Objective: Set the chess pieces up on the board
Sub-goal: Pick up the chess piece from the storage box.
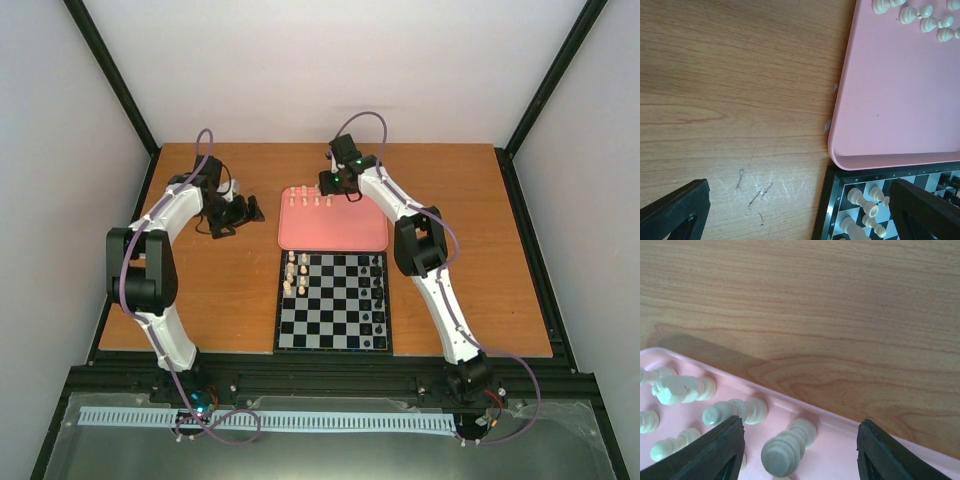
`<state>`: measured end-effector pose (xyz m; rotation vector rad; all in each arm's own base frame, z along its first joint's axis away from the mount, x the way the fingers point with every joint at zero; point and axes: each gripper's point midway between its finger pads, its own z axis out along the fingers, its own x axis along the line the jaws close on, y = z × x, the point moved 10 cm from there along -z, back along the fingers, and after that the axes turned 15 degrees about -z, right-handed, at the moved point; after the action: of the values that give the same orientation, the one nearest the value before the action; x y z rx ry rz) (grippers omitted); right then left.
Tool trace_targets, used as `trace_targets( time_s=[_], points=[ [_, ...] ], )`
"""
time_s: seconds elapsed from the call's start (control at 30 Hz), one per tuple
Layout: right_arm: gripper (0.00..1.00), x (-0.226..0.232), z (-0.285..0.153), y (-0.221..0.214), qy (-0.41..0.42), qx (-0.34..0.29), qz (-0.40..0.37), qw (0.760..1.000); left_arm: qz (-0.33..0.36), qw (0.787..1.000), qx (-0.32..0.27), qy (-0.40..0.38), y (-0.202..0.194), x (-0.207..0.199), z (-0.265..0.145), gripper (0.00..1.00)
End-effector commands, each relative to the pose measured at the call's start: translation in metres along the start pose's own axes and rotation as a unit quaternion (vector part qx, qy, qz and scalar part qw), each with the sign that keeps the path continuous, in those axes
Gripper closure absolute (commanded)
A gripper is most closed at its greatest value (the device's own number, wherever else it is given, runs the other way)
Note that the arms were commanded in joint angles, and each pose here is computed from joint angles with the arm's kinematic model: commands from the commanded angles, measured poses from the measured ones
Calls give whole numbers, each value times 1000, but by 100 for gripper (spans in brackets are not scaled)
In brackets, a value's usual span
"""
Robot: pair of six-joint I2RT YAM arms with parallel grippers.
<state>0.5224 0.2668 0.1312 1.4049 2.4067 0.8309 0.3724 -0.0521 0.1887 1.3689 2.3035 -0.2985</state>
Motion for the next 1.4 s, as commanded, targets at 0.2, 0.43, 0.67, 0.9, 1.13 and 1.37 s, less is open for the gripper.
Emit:
trace_targets(
  time_s=[0.2,0.43,0.67,0.9,1.13,1.37],
  points=[
    [47,-9,3,12,-7,-32,10,999,9,1000,0,-12,11,-5,3,0],
    [54,-11,7,9,-1,-27,13,1000,7,1000,3,-11,11,-4,6,0],
    [56,-11,10,10,0,-31,11,999,7,1000,4,-9,11,-3,7,0],
    [82,-13,8,12,0,-35,8,999,6,1000,4,-9,12,-3,7,0],
    [90,-11,-22,27,-10,-53,-10,998,8,1000,0,-10,12,-4,4,0],
    [91,8,-106,61,-37,-119,-51,991,7,1000,-3,-8,10,-5,0,0]
  ],
)
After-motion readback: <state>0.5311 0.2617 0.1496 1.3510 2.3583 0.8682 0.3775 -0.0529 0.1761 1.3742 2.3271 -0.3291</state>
